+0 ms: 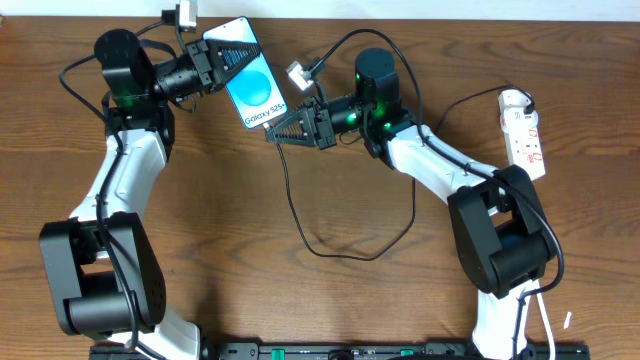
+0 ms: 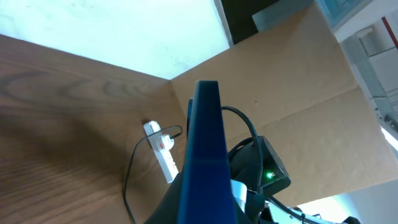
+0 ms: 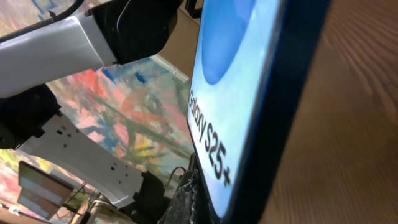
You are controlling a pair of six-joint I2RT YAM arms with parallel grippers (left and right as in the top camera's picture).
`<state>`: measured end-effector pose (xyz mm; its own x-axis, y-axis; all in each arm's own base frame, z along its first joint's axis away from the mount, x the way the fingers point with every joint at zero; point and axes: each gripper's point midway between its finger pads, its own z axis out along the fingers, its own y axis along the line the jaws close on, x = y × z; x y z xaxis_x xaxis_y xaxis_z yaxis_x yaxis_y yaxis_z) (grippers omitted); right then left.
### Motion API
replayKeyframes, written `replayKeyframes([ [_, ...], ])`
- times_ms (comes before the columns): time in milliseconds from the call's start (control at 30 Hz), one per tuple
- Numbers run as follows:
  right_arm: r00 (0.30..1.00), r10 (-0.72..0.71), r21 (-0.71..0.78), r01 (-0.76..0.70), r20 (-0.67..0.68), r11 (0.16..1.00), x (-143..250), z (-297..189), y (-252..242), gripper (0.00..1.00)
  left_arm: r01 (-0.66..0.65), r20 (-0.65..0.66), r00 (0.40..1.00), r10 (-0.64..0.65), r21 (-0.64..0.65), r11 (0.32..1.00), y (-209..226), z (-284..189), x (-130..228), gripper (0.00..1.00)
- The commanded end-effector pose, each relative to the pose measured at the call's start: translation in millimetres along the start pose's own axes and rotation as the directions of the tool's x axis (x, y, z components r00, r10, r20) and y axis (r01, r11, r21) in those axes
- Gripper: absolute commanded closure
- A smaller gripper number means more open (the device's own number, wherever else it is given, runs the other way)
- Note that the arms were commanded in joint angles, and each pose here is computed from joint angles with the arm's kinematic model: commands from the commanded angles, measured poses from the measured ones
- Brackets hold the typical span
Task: Plug charger to phone and switch on socket
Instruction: 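Align and push the connector into the phone's bottom port with the right gripper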
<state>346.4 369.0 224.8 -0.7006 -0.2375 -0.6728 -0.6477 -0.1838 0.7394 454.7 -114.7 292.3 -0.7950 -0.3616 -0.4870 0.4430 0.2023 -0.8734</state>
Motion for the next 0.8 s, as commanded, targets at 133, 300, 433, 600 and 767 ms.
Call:
replayKeyframes([
  [133, 0.999, -0.005, 0.028, 0.004, 0.031, 1.000, -9.2, -13.8, -5.1, 0.99, -0.090, -0.004, 0.996, 0.091, 0.032, 0.995, -23.5, -0.1, -5.7, 0.92],
  [300, 1.000, -0.005, 0.028, 0.004, 0.031, 1.000, -9.1, -13.6, -5.1, 0.99, -0.090, -0.004, 0.996, 0.090, 0.032, 0.995, -23.5, 0.0, -5.5, 0.93],
  [433, 0.999, -0.005, 0.033, 0.003, 0.036, 0.999, -9.9, -13.3, -6.0, 0.99, -0.090, -0.005, 0.996, 0.090, 0.032, 0.995, -23.6, 0.1, -5.4, 0.93],
  [600, 0.999, 0.021, 0.039, -0.023, 0.046, 0.999, -12.4, -13.2, -6.3, 0.99, -0.090, -0.004, 0.996, 0.090, 0.032, 0.995, -23.6, 0.3, -5.4, 0.92],
  [767, 0.997, 0.049, 0.034, -0.051, 0.060, 0.998, -17.5, -13.2, -3.1, 0.99, -0.090, -0.004, 0.996, 0.091, 0.032, 0.995, -23.7, 0.3, -5.4, 0.93],
])
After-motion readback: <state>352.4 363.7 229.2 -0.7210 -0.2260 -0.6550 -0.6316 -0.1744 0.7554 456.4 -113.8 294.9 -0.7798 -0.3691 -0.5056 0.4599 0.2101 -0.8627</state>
